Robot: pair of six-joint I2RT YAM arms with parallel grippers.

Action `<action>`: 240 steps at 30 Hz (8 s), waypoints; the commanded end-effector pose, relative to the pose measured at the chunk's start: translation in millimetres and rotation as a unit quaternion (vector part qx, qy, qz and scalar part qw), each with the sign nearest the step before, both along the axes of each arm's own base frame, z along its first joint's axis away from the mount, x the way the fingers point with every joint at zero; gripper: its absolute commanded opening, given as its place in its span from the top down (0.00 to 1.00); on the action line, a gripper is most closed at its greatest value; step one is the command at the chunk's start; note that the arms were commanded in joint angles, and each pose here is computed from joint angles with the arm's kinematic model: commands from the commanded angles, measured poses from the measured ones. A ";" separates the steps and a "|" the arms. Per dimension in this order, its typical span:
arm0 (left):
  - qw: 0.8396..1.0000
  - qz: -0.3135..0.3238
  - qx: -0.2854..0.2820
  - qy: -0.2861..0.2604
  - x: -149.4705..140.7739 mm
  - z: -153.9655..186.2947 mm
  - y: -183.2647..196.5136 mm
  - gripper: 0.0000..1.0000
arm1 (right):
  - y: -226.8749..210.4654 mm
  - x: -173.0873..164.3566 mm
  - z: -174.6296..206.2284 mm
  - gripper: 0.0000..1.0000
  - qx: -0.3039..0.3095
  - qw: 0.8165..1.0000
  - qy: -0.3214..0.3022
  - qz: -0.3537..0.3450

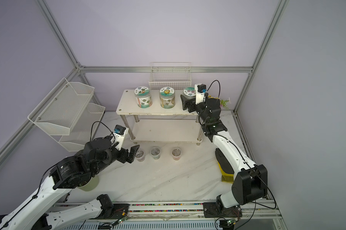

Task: Place the seed container on the shelf
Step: Place the seed jar on the shelf, then pick up the seed jar at the center of the board.

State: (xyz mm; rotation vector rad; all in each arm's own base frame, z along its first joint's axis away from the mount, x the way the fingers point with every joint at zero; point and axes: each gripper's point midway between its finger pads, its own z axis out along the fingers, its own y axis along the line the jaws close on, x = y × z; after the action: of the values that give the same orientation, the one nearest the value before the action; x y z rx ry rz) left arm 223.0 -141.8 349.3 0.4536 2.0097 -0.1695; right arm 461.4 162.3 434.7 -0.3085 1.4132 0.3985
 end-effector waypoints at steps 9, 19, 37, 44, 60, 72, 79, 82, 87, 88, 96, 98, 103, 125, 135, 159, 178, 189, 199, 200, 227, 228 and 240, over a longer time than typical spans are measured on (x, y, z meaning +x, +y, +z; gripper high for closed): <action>1.000 0.003 -0.025 -0.019 -2.4 16.5 4.4 0.00 | -4.7 -10.8 1.1 0.03 -0.004 1.000 0.000 0.000; 0.999 0.004 -0.026 -0.019 -3.2 16.7 5.4 0.01 | -4.3 -22.4 -7.3 0.03 -0.012 1.000 -0.001 0.010; 0.999 0.000 -0.030 -0.021 -3.5 20.9 3.7 0.00 | -9.8 -36.5 -14.2 0.03 -0.030 1.000 -0.003 0.003; 0.999 -0.002 -0.028 -0.021 -3.4 21.1 3.2 0.01 | -10.0 -31.7 -9.1 0.08 -0.028 1.000 -0.003 -0.002; 0.999 0.004 -0.025 -0.023 -5.8 18.7 8.8 0.00 | -10.2 -19.1 -6.9 0.17 -0.023 1.000 0.000 -0.012; 0.999 0.004 -0.029 -0.023 -7.0 19.6 10.0 0.00 | -21.8 -39.5 3.3 0.05 -0.023 0.999 -0.014 -0.029; 0.999 0.005 -0.033 -0.025 -8.9 21.1 11.9 0.01 | -29.2 -54.7 -5.4 0.03 -0.026 0.999 -0.007 -0.038; 0.999 0.008 -0.034 -0.025 -9.2 21.2 13.3 0.00 | -33.6 -73.9 2.3 0.03 -0.019 0.999 -0.016 -0.036; 0.999 0.010 -0.035 -0.025 -10.0 19.9 14.9 0.00 | -36.0 -96.1 -14.2 0.03 -0.013 1.000 0.005 -0.024; 0.999 0.011 -0.035 -0.025 -10.0 19.3 15.3 0.00 | -36.2 -100.6 -16.6 0.03 -0.012 1.000 0.007 -0.021; 0.999 0.022 -0.045 -0.021 -12.9 16.9 20.5 0.00 | -34.2 -149.8 -31.1 0.03 -0.016 1.000 0.023 0.008; 0.998 0.026 -0.046 -0.020 -13.3 14.8 22.3 0.00 | -31.3 -160.8 -41.0 0.03 -0.019 0.999 0.035 0.021; 0.998 0.040 -0.040 -0.005 -11.7 5.3 24.3 0.00 | -20.9 -183.6 -73.9 0.04 -0.020 0.996 0.065 0.055; 0.989 0.135 -0.006 0.053 -13.8 -46.4 53.7 0.00 | 27.8 -229.9 -173.3 0.08 0.003 0.975 0.188 0.121; 0.976 0.171 -0.094 0.092 -12.2 -116.8 42.1 0.00 | 30.4 -231.3 -177.4 0.08 0.011 0.975 0.188 0.114; 0.979 0.187 -0.075 0.012 -0.2 -272.1 12.1 0.00 | 26.9 -232.1 -184.0 0.08 -0.004 0.977 0.183 0.107; 0.977 0.203 -0.063 0.029 29.4 -316.5 12.8 0.00 | 28.9 -227.5 -178.9 0.07 -0.011 0.979 0.178 0.104; 0.975 0.205 -0.065 0.061 43.5 -339.1 17.9 0.00 | 31.0 -226.1 -175.1 0.05 -0.018 0.980 0.167 0.106; 0.974 0.204 -0.062 0.081 51.4 -359.8 17.4 0.00 | 33.3 -223.2 -173.1 0.04 -0.027 0.981 0.159 0.106; 0.973 0.207 -0.064 0.080 52.1 -361.2 17.7 0.00 | 33.7 -223.3 -173.5 0.03 -0.028 0.981 0.160 0.107; 0.968 0.232 -0.044 0.082 53.0 -379.1 33.5 0.13 | 39.4 -218.9 -170.4 0.04 -0.034 0.980 0.159 0.112; 0.968 0.232 -0.042 0.083 52.8 -379.5 33.5 0.14 | 39.1 -219.1 -170.0 0.04 -0.034 0.980 0.158 0.112; 0.970 0.227 -0.045 0.076 54.6 -371.3 32.0 0.20 | 39.3 -220.8 -168.3 0.05 -0.032 0.980 0.158 0.115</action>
State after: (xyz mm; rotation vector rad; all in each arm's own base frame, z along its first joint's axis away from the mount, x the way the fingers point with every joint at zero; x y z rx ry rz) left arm 307.1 -116.3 22.2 -0.1823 1.9867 -0.0435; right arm 240.9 199.4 242.1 -0.4894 1.7727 0.5917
